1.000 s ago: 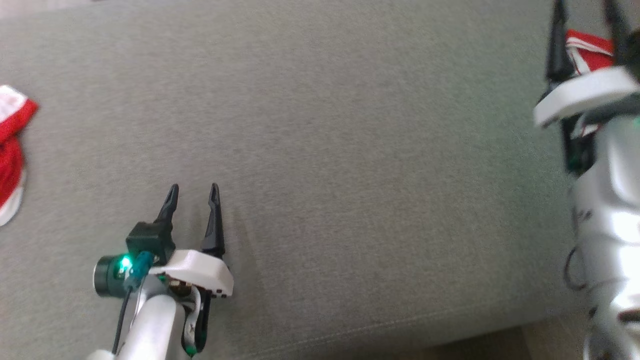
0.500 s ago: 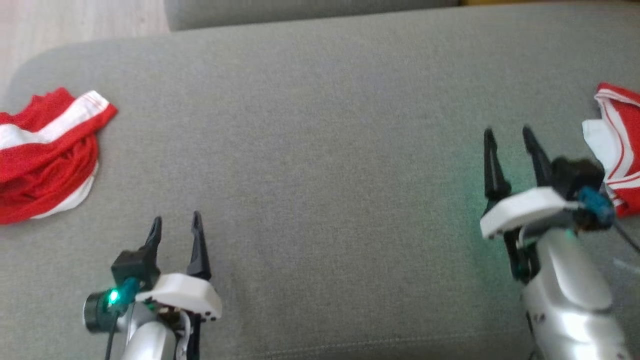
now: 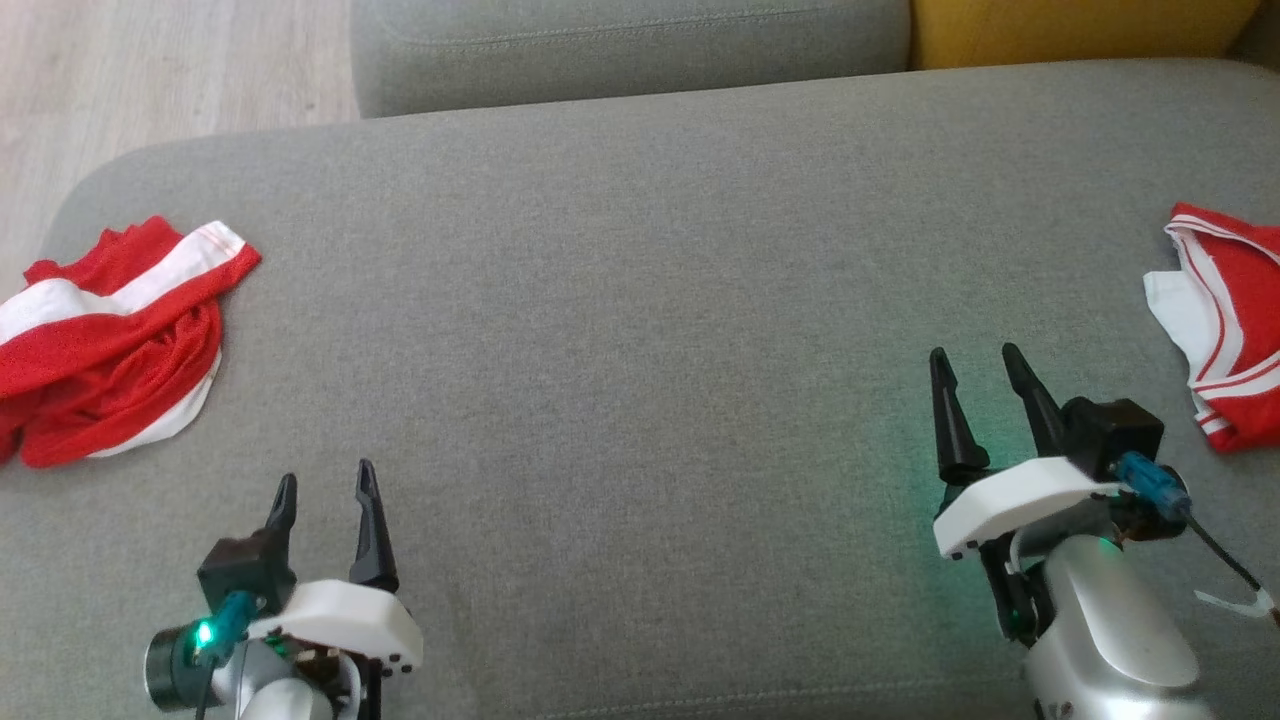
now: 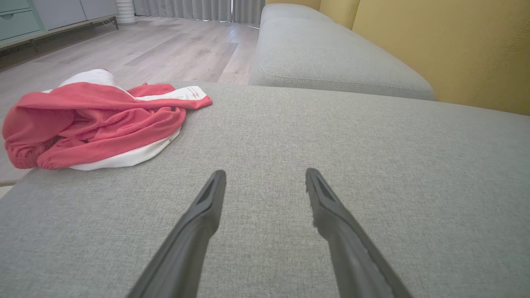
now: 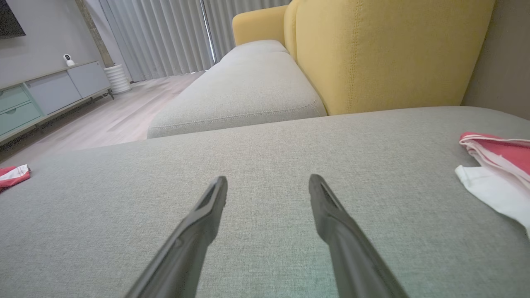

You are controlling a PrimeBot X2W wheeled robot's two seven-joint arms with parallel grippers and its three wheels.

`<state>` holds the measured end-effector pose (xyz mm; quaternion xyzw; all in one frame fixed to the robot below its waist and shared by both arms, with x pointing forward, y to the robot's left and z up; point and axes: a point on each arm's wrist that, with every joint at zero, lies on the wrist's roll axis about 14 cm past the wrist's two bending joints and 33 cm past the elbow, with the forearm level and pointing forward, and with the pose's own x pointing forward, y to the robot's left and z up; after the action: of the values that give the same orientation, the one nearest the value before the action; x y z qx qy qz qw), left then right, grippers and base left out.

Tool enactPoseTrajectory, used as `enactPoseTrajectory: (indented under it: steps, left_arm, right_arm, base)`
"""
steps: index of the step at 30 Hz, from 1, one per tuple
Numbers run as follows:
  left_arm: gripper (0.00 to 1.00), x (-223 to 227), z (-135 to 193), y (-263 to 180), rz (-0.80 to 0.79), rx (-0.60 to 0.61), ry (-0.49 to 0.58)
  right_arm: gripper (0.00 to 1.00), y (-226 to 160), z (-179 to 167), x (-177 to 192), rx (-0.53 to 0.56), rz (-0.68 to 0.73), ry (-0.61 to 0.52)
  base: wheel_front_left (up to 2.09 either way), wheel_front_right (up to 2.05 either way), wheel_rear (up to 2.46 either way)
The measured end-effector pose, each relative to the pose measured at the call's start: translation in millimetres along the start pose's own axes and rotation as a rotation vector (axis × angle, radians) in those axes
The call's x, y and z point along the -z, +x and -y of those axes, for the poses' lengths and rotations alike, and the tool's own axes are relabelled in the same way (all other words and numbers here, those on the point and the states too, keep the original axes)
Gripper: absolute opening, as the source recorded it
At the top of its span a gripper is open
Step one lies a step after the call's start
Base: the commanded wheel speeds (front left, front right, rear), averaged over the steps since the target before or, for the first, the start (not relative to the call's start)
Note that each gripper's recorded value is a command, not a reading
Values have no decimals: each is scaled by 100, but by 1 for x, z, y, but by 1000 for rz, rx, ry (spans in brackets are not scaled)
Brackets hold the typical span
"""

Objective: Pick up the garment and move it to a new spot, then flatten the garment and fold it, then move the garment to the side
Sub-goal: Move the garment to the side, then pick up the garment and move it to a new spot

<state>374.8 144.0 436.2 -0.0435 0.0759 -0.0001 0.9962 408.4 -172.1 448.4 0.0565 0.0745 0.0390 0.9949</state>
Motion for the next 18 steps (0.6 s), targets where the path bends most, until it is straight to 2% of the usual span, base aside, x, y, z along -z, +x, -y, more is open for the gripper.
enactPoseTrajectory:
  steps: [10,18]
  left_arm:
    - [100,0,-9,-2,1,-30,-3]
    - [100,-6,-46,-19,23,-149,-24]
  right_arm:
    - [100,7,-14,3,-42,-9,2]
    - [100,25,-63,8,-178,-23,-8]
  base:
    - [0,0,0]
    - [0,0,0]
